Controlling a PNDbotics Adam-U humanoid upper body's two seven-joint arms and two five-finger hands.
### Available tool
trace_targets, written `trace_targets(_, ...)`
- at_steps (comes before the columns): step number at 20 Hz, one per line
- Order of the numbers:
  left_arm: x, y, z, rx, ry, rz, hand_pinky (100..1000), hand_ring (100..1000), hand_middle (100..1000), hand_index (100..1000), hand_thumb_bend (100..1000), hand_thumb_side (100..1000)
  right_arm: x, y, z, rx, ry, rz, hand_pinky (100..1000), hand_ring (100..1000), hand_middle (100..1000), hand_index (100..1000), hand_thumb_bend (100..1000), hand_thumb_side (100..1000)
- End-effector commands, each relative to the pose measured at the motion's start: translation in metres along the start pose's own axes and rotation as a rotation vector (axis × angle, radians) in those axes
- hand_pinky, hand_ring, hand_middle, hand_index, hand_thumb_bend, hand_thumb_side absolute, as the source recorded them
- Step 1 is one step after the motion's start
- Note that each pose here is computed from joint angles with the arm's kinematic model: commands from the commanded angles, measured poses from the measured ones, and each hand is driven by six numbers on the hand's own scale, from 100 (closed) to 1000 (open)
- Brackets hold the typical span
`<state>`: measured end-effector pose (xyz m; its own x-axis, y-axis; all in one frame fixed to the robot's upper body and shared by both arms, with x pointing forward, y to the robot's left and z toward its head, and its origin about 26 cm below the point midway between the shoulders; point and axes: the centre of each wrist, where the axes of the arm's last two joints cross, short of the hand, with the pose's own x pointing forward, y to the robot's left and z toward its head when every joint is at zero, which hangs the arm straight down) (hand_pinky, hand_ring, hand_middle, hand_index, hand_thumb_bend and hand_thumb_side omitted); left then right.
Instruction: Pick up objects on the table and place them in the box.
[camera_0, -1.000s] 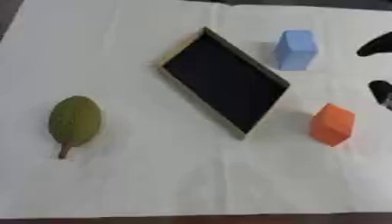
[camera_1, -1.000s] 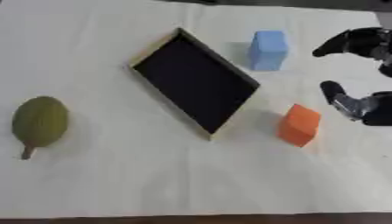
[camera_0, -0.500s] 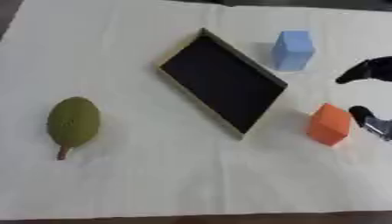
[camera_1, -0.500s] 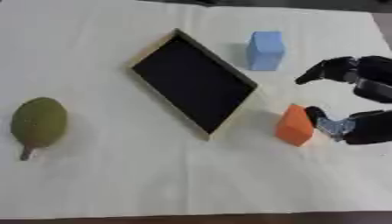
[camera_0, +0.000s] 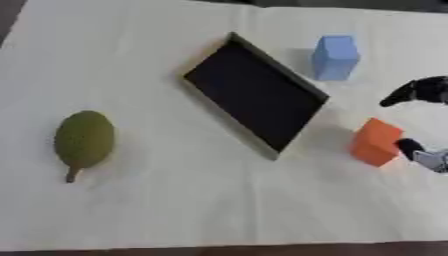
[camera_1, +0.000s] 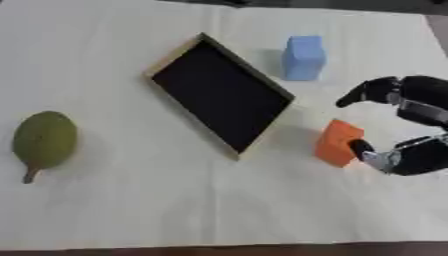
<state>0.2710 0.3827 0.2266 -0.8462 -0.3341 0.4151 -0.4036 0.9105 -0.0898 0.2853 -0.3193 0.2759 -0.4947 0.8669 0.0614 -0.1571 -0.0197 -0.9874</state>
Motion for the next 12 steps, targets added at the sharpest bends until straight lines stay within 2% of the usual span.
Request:
trace_targets(1,0.0063,0.0,-0.0077,-0.016,-0.033,0.001,934,763,662,844,100,606,0.0037,-0.0079,0.0021,-0.009,0.019,0.012,915,899,822,888,227,357)
trace_targets(3,0.0063,0.0,-0.0077,-0.016,-0.033,0.001,934,763,662,844,100,606,0.0039,-0.0079,0.0018,-0.008,0.022,0.008,915,899,822,888,227,357)
trace_targets(4,0.0063,-0.0001,-0.0076,-0.016,-0.033,0.002,935,764,661,843,100,606,0.004,-0.0079,0.0016,-0.009,0.025,0.007,914,894,817,887,216,396)
trace_targets(12,0.0061,-0.0017,-0.0078,-0.024,-0.034,0.012,935,765,660,839,100,605,0.0065,-0.0017,-0.0026,-0.007,0.11,-0.009,921,905,826,899,250,482)
